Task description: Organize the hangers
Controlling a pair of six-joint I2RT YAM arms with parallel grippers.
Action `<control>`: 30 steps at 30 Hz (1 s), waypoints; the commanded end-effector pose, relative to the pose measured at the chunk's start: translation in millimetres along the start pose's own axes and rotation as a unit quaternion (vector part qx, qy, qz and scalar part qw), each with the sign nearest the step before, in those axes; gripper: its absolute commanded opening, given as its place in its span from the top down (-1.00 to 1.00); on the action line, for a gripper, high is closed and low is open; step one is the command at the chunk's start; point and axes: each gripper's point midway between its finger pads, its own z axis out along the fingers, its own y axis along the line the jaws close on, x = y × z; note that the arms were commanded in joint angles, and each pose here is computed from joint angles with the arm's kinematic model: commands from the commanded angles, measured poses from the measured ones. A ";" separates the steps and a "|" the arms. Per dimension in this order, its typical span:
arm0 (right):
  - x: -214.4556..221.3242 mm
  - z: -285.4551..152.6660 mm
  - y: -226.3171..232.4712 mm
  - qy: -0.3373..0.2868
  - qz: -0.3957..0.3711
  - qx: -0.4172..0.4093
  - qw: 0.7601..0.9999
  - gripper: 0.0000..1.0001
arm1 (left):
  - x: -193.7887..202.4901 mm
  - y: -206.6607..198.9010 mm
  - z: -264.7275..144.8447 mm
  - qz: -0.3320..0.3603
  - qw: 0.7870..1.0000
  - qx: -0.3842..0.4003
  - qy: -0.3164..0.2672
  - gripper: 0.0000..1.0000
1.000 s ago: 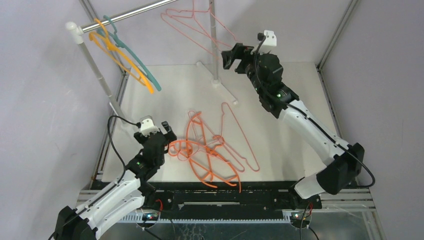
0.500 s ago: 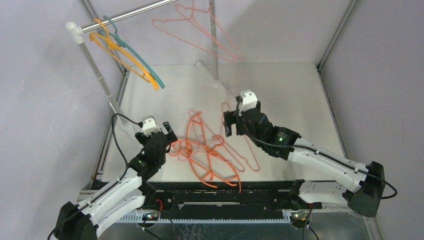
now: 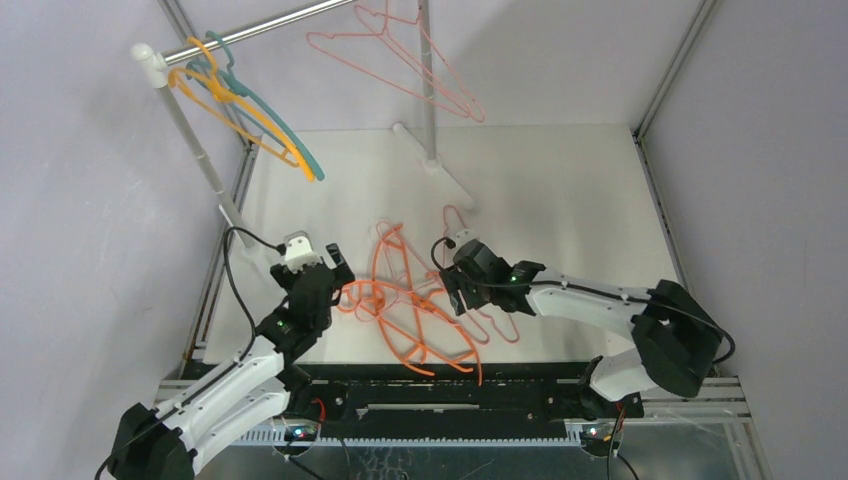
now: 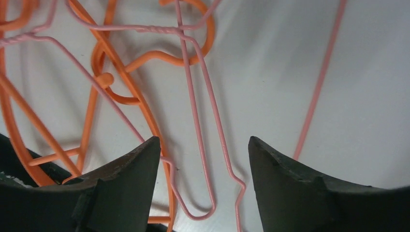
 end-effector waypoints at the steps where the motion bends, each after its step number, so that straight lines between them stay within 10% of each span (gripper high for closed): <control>1: 4.6 17.2 11.2 0.011 0.021 -0.038 0.999 -0.46 | -18.8 -6.0 -1.6 -0.028 0.999 0.007 -0.023 -0.99; 17: 42.1 54.6 -17.2 0.058 0.055 0.003 0.997 -0.01 | -17.8 -7.5 -1.7 -0.028 0.999 0.012 -0.021 -0.99; 26: 44.1 57.4 -12.1 0.061 0.057 -0.011 0.996 1.00 | -16.7 -7.1 -0.8 -0.026 0.999 0.009 -0.019 -0.99; 30: 30.2 47.5 -14.1 0.034 0.053 -0.003 0.998 1.00 | -16.4 -7.7 -0.3 -0.025 0.999 0.009 -0.018 -0.99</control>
